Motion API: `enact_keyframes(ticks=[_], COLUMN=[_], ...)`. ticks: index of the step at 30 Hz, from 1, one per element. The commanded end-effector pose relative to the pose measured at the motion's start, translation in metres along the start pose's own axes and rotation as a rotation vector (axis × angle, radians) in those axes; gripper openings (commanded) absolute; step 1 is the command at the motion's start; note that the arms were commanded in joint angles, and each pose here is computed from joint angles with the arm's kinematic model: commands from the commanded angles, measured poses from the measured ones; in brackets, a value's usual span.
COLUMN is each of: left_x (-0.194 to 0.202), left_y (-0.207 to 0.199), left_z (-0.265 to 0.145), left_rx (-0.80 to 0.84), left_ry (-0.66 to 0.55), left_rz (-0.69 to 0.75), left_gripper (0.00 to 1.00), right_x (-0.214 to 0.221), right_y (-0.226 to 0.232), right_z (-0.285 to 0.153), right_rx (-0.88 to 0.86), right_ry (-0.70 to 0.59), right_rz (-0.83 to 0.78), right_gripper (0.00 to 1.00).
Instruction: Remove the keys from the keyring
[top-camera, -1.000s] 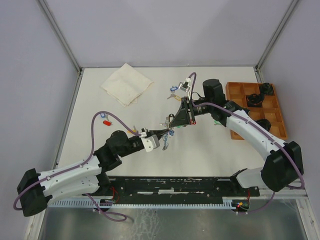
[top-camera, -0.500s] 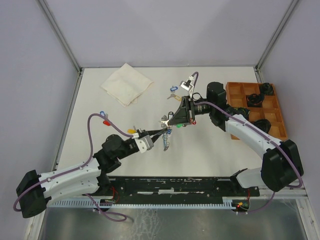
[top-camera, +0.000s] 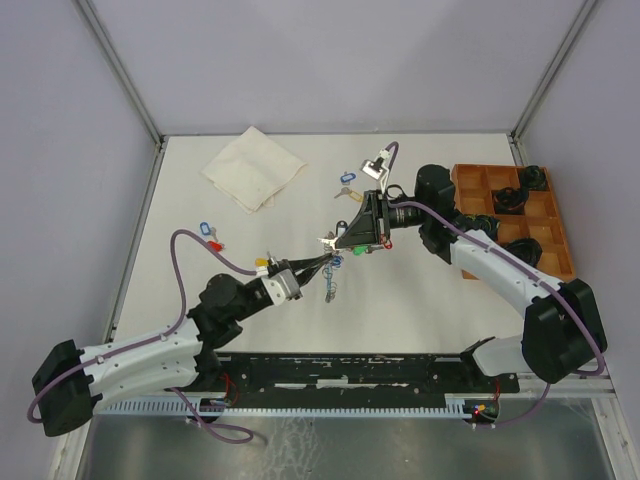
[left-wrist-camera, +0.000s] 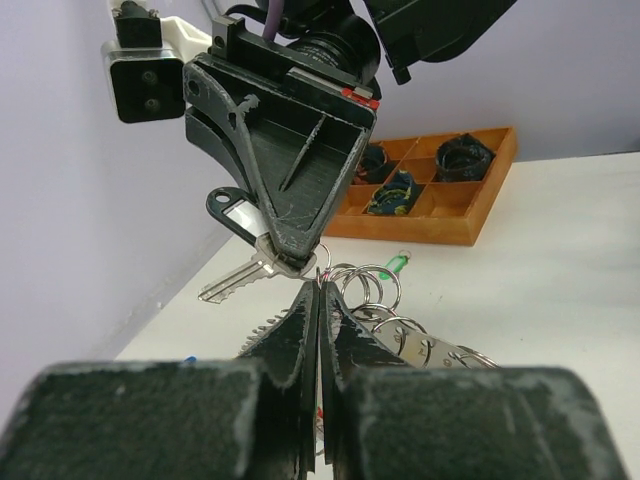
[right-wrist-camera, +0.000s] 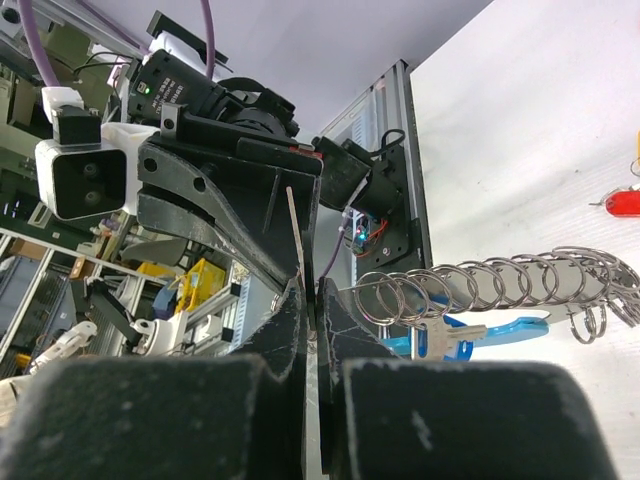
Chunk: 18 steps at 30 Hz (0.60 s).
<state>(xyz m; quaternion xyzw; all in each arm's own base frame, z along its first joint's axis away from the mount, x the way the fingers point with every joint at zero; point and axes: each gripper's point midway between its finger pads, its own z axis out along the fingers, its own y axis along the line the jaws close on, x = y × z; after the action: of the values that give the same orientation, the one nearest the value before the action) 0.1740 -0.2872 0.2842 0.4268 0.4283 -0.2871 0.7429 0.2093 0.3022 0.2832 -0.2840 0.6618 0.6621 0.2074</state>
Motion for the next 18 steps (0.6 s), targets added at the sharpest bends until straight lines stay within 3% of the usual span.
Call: enact_keyframes(ticks=[1,10,18], left_x=[-0.038,-0.041,-0.025], left_y=[0.015,0.028,0.025], left_z=[-0.002,-0.007,0.001], left_rx=[-0.08,-0.183,-0.177], left_ry=[-0.161,-0.251,-0.178], left_rz=[-0.044,-0.112,-0.152], left_gripper=[0.03,0.03,0.03], right_x=[-0.02,-0.025,-0.027], right_y=[0.004,-0.003,0.008], right_z=[-0.007,-0.008,-0.01], right_rx=[0.017,0.078,0.066], right_ry=[-0.079,-0.159,-0.156], right_rz=[-0.067,0.037,-0.033], right_gripper=[0.01,0.01,0.0])
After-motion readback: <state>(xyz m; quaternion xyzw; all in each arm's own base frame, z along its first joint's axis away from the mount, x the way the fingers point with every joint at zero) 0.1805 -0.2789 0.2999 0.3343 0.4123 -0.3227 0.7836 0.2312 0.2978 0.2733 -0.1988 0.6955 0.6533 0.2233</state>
